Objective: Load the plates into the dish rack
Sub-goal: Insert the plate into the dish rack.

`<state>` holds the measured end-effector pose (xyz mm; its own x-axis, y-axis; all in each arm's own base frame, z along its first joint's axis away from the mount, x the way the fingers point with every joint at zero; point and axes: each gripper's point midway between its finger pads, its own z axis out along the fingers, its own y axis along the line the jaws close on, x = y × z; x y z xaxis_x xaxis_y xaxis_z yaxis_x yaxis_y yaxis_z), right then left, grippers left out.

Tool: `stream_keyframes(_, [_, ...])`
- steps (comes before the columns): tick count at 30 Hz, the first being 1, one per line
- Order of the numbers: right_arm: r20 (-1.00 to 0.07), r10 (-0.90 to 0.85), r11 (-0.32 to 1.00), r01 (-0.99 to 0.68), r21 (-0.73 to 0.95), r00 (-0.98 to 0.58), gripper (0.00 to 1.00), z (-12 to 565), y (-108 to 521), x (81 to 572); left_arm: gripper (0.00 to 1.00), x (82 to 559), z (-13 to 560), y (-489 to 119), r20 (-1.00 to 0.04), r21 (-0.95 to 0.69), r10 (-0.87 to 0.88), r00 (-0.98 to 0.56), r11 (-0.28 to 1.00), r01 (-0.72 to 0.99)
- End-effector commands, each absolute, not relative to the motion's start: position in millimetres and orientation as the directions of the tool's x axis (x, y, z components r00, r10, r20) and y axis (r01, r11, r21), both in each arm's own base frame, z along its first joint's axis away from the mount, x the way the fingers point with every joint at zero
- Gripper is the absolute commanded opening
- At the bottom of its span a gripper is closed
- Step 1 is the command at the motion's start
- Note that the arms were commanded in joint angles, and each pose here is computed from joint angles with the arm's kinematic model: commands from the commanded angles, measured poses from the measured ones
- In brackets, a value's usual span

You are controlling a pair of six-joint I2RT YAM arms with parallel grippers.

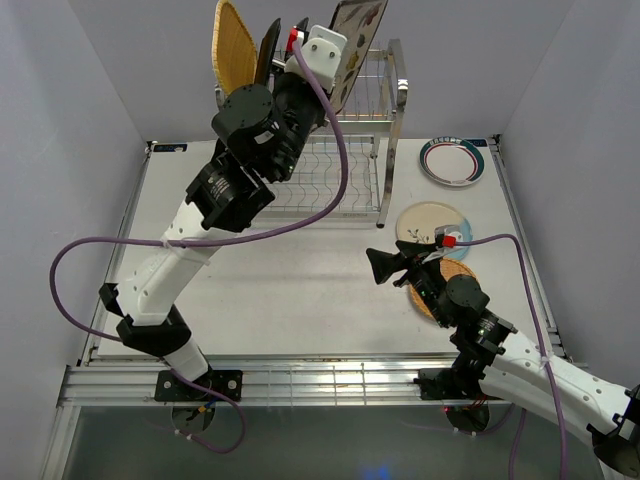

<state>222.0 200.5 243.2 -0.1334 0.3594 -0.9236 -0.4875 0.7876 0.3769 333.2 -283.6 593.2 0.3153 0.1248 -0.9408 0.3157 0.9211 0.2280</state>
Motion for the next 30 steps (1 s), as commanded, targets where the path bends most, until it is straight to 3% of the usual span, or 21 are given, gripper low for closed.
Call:
stream_keyframes(1, [-0.916, 0.391, 0.79, -0.476, 0.387, -0.095, 0.9, 254.3, 196.5, 226.1, 0.0, 304.3, 689.4, -228.5, -0.834, 0.048, -0.042, 0.55, 0.988, 0.148])
stream_keyframes(15, [-0.916, 0.39, 0.787, -0.484, 0.384, -0.091, 0.9, 257.7, 197.5, 225.4, 0.0, 327.1, 682.5, -249.9, -0.811, 0.126, 0.11, 0.574, 0.992, -0.013])
stream_keyframes(30, [-0.918, 0.386, 0.786, -0.489, 0.379, -0.091, 0.9, 259.4, 197.3, 224.4, 0.0, 346.6, 689.3, -245.0, -0.773, 0.114, 0.152, 0.616, 0.988, -0.101])
